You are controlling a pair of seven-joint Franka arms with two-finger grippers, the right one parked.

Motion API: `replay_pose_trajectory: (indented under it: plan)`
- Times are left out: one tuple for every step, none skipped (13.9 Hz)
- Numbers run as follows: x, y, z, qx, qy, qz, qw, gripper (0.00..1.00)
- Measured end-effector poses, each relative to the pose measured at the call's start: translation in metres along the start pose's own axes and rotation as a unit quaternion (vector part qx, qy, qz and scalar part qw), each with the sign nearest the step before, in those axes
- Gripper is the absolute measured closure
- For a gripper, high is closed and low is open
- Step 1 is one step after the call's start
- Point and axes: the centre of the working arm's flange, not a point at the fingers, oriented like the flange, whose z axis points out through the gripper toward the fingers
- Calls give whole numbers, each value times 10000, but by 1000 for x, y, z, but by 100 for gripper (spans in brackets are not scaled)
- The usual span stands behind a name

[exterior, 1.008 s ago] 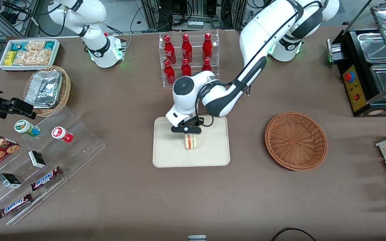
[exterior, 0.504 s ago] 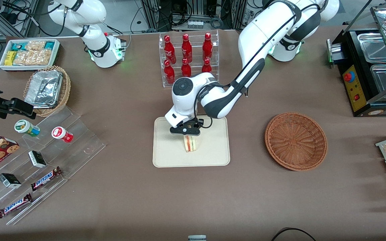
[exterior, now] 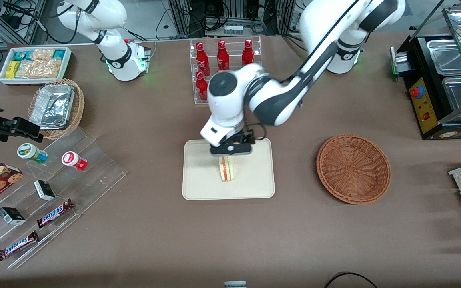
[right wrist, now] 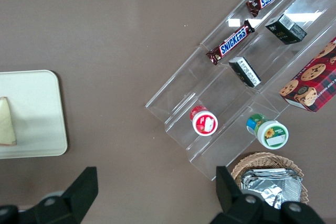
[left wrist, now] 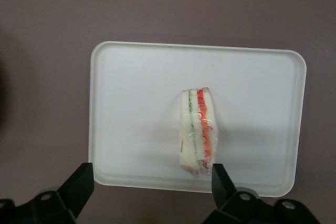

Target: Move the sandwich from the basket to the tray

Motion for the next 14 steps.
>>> replay_pose_trajectory:
  plan:
    - [13, -22, -25, 16, -38, -278, 9996, 1]
    - [27, -47, -48, 10, -67, -545, 9985, 1]
    - [40, -73, -68, 50, -85, -774, 9969, 1]
    - [50, -98, -83, 148, -106, -973, 9951, 1]
    - [58, -120, -94, 223, -109, -1141, 9932, 1]
    - [66, -141, -104, 276, -107, -1266, 9915, 1]
    - [71, -159, -113, 328, -141, -1338, 9904, 1]
    - [76, -176, -120, 364, -196, -1358, 9899, 1]
    - [80, -195, -128, 394, -250, -1336, 9899, 1]
    - [85, -215, -137, 435, -320, -1280, 9903, 1]
    - [89, -237, -145, 458, -410, -1201, 9909, 1]
    - [94, -260, -154, 455, -478, -1107, 9917, 1]
    - [98, -282, -161, 453, -520, -1016, 9924, 1]
    - [102, -303, -167, 458, -552, -928, 9931, 1]
